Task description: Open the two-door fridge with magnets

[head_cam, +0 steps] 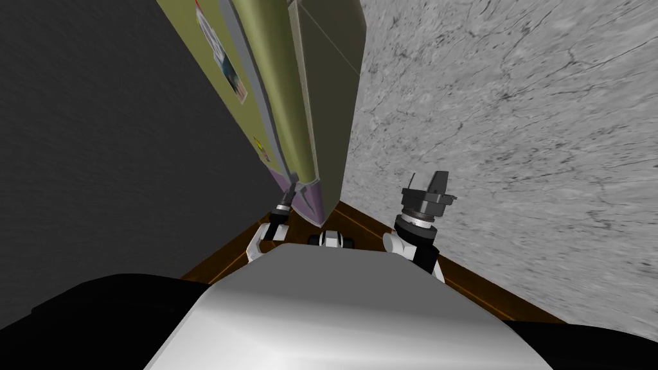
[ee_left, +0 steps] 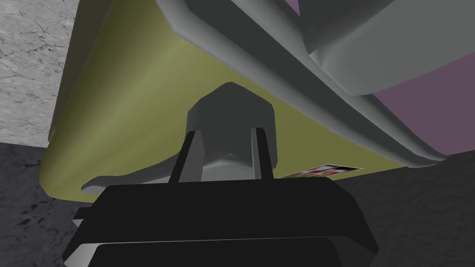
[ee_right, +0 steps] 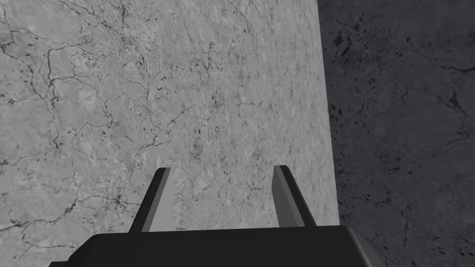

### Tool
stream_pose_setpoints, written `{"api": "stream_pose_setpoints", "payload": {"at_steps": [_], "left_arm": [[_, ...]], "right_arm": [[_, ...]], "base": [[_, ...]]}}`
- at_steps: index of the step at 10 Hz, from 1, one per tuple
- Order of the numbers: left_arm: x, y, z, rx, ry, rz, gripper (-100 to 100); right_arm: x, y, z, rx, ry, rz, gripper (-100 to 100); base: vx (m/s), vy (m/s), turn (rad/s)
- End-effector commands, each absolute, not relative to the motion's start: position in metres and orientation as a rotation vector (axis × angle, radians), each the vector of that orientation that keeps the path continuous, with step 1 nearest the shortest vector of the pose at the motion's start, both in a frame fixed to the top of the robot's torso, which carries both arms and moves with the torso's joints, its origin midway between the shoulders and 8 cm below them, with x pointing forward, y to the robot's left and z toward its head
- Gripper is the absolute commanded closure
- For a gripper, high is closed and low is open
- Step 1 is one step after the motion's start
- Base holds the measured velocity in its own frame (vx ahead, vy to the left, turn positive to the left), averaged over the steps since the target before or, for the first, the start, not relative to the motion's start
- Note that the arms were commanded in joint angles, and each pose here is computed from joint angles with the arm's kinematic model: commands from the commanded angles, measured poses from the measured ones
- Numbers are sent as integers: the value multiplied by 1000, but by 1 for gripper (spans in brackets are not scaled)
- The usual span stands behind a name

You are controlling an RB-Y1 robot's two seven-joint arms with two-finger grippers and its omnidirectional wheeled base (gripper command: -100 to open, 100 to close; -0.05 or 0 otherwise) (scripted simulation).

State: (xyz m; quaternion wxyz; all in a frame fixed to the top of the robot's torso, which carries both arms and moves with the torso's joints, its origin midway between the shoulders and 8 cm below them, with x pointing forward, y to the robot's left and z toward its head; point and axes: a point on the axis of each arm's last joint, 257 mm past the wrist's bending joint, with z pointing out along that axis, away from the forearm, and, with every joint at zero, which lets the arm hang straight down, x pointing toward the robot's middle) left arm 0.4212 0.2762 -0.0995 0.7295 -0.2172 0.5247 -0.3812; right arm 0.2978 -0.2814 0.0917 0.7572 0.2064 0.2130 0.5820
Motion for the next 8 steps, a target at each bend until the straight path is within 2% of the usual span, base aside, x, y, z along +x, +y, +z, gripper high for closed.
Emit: {"api": "stream_pose_setpoints", "payload": {"at_steps": [1,3,4,7,8], "left_arm": [[416,266,-91,-443,1154,-879,100],[408,252,-87,-409,1167,-926,100],[408,252,-87,-409,1167,-926,100],[404,245,-85,-393,1175,-951,100],[399,238,-83,-377,1183,-976,100]], "right_arm": [[298,-281,92,450,464,1268,0],[298,-281,92,450,464,1268,0],[298,-281,92,450,464,1268,0],[298,-281,92,450,464,1268,0],[298,-281,92,450,464,1268,0]], "base": [[-190,257,-55],[-131,363,-130],[-139,227,-44],[-64,90,-4],[-121,302,-156]]}}
